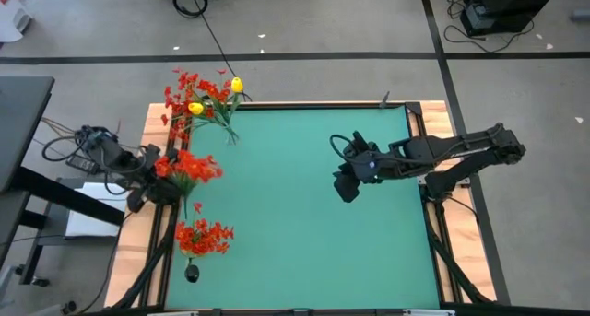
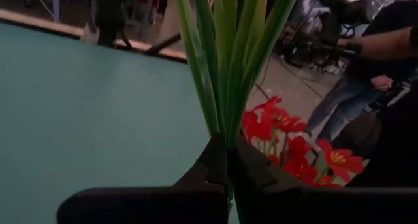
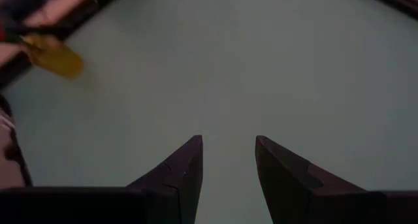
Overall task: Sort flowers into vase by color
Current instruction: Put the red flowers into the yellow vase
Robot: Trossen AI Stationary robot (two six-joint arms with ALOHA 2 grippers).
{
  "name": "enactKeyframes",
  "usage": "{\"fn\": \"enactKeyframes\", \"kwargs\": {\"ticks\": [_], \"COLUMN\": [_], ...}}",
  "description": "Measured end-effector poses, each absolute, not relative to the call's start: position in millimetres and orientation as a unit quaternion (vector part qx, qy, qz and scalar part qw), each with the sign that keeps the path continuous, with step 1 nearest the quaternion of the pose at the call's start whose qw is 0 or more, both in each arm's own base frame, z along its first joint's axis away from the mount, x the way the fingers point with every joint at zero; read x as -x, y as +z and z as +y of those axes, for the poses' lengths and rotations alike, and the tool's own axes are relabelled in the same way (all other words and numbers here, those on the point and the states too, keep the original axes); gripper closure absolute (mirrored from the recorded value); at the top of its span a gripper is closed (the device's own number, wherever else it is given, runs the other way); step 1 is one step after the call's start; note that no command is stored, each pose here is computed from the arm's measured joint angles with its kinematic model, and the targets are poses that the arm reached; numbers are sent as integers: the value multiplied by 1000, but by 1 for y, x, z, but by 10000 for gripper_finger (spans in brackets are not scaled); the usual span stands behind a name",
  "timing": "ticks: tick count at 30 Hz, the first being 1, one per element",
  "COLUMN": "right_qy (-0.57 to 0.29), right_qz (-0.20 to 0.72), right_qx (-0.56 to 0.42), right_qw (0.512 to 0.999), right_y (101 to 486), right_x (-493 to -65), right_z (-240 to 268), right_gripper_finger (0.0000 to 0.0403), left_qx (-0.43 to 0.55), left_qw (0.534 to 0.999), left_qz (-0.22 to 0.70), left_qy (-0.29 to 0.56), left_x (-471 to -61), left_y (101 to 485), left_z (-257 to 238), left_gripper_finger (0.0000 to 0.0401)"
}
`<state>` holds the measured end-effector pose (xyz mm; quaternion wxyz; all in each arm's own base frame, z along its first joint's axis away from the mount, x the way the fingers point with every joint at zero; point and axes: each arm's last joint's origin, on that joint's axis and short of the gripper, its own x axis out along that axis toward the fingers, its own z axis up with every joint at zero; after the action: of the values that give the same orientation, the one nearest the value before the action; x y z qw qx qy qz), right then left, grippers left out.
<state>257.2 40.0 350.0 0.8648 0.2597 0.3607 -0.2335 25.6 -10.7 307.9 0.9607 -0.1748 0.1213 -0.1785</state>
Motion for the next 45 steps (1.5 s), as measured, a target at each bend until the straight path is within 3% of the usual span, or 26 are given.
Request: {"fn": "enactKeyframes", "kwargs": {"ticks": [4,12,14,22,26,36,45], "right_qy": [-218,-214,-197,-98,-97,-83,-78], "right_qz": [303,161,146,106,103,95,95], "right_qx": [-254,-180,-177,-183,-178,-179,-180], "right_qw": [892,946,953,973,974,976,976], "right_y": [361,406,415,439,441,443,444], "right_x": [-255,-198,-182,-163,-161,-162,-162], "right_z": [56,81,79,67,63,64,65], "right_gripper_finger": [271,384,394,388,392,358,359], "left_qx": [170,162,163,165,166,176,137], "left_qw": [963,965,965,967,967,965,952], "left_qz": [108,84,75,70,69,61,61], "left_qy": [-181,-187,-189,-179,-179,-185,-266], "left_x": [-21,-21,-21,-21,-21,-21,-19], "left_y": [307,311,313,313,314,316,317], "left_z": [-7,-7,-7,-7,-7,-7,-11], "left_gripper_finger": [395,395,395,394,393,393,392]}}
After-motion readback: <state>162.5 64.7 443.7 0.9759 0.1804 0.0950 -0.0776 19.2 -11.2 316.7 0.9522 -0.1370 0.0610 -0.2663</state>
